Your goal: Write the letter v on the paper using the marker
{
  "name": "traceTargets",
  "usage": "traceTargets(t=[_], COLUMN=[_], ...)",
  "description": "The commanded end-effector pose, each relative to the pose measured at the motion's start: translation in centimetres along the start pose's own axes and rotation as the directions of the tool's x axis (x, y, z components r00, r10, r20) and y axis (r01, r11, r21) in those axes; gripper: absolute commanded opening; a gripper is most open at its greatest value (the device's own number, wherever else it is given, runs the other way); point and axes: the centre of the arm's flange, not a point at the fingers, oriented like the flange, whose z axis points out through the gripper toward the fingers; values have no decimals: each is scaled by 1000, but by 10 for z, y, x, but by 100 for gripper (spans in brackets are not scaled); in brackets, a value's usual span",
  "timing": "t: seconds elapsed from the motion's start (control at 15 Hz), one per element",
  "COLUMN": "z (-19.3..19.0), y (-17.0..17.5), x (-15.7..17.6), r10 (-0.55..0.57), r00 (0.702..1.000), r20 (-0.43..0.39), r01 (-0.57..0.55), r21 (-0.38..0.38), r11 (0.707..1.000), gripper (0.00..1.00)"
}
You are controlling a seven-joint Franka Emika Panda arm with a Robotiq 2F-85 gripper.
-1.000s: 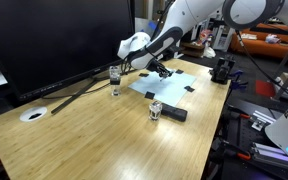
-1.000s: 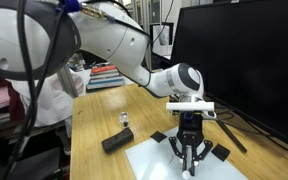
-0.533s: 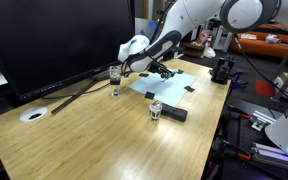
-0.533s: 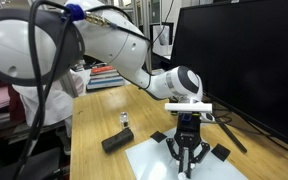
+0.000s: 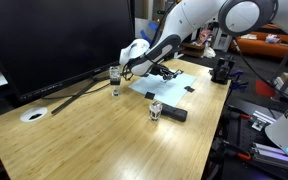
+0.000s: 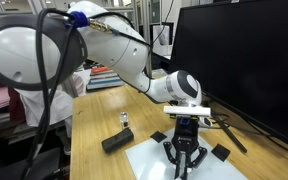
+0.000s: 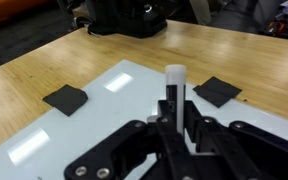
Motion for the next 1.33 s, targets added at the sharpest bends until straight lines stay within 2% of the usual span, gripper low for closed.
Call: traceTargets(t=[0.0,0.6,1.27], z=[-1,-1,2], y=[3,10,44], x=[3,8,16], r10=[-25,-28,-25], r00=[999,999,1000], r20=[20,20,-2], r01=[25,28,25], r21=[2,3,2], r11=[1000,1000,1000], gripper=[5,5,5])
